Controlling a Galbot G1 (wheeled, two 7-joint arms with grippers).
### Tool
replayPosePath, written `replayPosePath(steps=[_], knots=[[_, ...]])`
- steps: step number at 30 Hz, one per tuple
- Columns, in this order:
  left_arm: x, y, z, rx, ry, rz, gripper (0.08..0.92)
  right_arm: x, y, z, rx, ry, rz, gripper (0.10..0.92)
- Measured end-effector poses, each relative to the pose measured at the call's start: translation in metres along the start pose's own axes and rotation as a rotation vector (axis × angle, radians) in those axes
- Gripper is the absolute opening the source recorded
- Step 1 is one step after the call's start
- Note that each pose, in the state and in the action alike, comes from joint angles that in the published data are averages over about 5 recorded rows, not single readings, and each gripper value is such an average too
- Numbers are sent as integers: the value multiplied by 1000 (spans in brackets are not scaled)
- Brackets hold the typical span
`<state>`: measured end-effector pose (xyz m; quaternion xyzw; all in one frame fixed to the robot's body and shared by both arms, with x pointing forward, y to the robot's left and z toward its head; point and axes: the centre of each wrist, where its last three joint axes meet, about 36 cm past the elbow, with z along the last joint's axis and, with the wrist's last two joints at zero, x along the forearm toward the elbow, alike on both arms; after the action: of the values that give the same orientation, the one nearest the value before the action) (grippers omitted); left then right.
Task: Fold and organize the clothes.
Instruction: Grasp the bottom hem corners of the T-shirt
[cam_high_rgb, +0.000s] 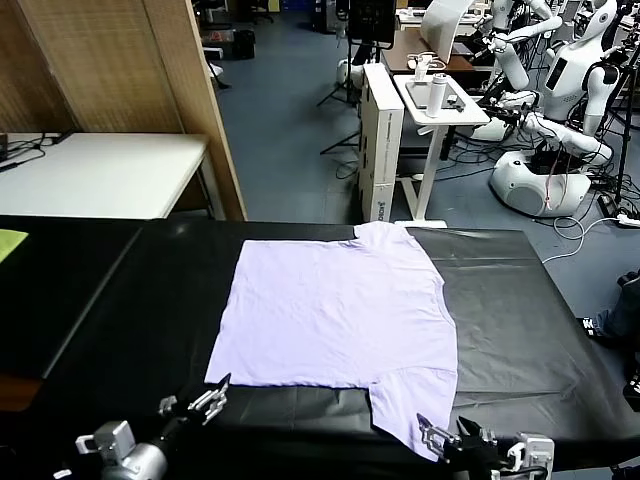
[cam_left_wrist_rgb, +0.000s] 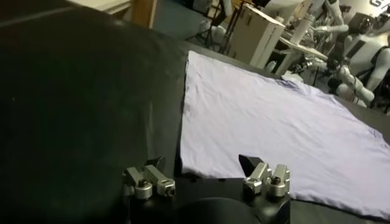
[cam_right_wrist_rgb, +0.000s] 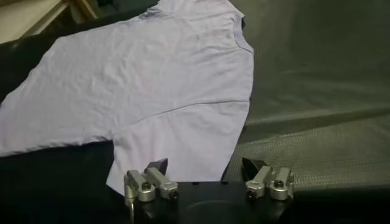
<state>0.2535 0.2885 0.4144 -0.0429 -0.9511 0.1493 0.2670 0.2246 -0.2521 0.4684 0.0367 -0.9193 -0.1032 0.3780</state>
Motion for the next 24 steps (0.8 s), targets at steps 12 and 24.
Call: replayPosePath(steps=[12, 24], knots=[[-2, 0, 9, 8, 15, -7, 523, 2, -1, 0, 13, 8, 8, 528], [-1, 0, 13, 9, 22, -7, 155, 9, 1, 0, 16, 10, 24, 139]])
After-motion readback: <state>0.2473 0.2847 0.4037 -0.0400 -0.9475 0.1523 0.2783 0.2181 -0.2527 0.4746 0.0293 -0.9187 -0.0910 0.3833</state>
